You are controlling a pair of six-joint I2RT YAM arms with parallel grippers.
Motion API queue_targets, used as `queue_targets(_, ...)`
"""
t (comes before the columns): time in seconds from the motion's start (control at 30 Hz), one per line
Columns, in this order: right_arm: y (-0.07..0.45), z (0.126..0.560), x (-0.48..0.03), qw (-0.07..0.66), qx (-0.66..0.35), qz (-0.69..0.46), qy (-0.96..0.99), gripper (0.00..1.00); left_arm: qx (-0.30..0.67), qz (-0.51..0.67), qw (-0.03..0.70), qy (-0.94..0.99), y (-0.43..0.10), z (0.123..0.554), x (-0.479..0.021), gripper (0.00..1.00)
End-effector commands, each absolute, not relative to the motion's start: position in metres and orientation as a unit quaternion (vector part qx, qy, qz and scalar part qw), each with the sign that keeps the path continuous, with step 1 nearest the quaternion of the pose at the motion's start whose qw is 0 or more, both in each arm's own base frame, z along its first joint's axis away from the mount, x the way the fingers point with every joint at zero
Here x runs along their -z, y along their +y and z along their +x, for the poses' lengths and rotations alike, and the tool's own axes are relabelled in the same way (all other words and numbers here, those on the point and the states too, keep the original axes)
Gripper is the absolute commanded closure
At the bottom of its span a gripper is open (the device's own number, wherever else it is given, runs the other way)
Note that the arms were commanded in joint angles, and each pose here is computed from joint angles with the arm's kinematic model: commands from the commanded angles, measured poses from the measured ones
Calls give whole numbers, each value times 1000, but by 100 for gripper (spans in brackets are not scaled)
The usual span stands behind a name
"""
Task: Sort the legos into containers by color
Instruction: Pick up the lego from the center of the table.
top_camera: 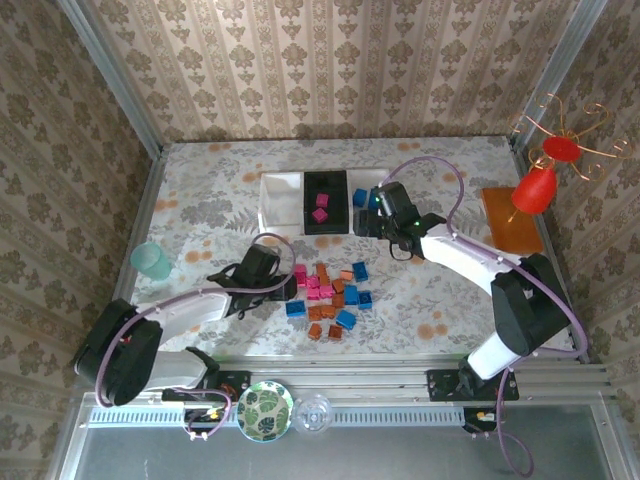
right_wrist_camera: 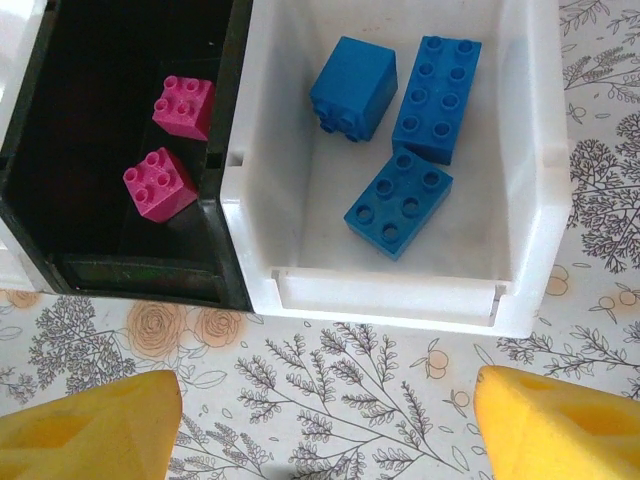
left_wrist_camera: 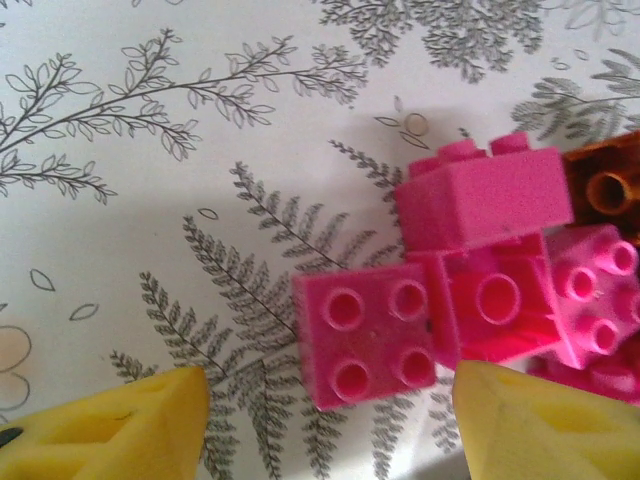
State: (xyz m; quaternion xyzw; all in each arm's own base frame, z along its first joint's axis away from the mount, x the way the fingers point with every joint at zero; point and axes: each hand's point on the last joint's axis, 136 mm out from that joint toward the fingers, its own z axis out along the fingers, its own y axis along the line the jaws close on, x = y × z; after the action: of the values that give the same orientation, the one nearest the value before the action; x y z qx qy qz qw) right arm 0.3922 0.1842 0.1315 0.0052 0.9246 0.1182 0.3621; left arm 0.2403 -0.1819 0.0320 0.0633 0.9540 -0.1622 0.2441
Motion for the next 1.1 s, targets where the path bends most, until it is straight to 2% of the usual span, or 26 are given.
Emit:
queue_targets(0.0, 185, 393, -150, 386, -136, 13, 912, 22, 167, 62, 260, 949, -186, 257, -36, 34)
queue_targets(0.13, 184, 392, -151, 387, -135, 14, 912, 22, 164, 55, 260, 950, -185, 265, -30, 36)
queue_targets(0.27, 184, 390, -151, 387, -136, 14, 912, 22, 153, 54, 259, 952, -183, 272, -25, 43)
queue_targets(0.43, 183, 389, -150, 387, -137, 15, 912, 22, 141, 58, 249, 956, -184, 276, -16, 43)
queue_targets(0.57, 182, 387, -146, 385, -137, 14, 913, 22, 128, 63, 246, 959, -183, 279, -10, 58)
queue_targets(0.73, 181, 383, -146, 385, -140, 16, 912, 22, 120, 73, 255, 957, -184, 280, -16, 65)
queue_targets(0.87, 178, 377, -149, 390, -145, 20, 909, 22, 125, 92, 272, 950, -196, 279, -38, 69)
queue_targets(1.07, 169, 357, -150, 397, -162, 34, 903, 22, 163, 129, 322, 924, -239, 299, -109, 70)
